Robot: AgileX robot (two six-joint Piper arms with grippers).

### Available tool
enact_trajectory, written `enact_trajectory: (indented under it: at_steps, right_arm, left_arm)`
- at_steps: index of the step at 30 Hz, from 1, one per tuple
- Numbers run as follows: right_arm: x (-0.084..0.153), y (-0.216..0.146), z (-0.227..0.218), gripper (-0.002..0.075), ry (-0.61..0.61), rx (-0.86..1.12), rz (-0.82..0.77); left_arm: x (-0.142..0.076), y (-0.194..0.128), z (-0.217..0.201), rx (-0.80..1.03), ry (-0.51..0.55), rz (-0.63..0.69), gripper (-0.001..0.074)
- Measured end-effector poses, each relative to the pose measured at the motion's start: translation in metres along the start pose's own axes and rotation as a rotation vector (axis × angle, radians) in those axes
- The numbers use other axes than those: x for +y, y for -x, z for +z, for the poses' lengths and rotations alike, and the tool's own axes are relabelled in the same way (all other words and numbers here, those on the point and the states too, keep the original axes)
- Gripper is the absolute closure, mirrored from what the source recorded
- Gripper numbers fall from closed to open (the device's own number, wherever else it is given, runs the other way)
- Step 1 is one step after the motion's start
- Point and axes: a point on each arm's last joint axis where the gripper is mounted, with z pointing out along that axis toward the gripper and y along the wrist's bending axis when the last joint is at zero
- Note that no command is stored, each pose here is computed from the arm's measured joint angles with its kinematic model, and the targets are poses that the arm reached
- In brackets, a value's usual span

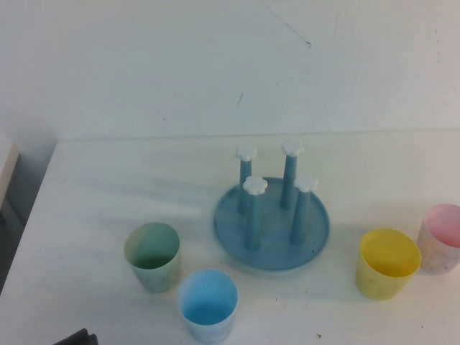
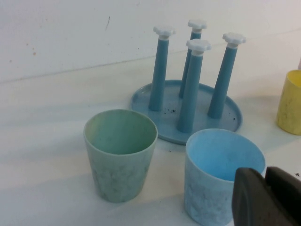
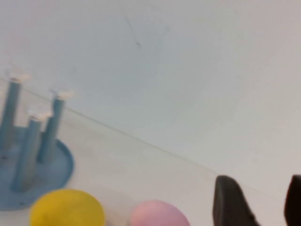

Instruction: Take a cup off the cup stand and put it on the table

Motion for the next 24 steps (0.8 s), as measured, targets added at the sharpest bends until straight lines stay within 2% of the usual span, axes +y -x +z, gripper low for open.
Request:
enact_trajectory:
  at_steps: [7,11,17,24]
  right_arm:
    - [-0.002,-0.047,-0.023,0.047,-0.256,0.097,0.057]
    - [0.004,-0.077,-0.025,0.047,-0.323,0.148,0.076]
    - [0.009,-0.087,-0.027,0.047,-0.298,0.22,0.095]
    - [0.017,-0.093,-0.028,0.047,-0.186,0.281,0.142]
  left_arm:
    - [0.0,0.0,0.0,0.001,-0.002,0.0,0.0698]
    - [0.0,0.0,0.0,0.001,-0.002,-0.004,0.0698]
    - [0.0,0.0,0.0,0.001,-0.002,-0.004,0.0698]
    - [0.0,0.0,0.0,0.001,-0.002,-0.004,0.0698]
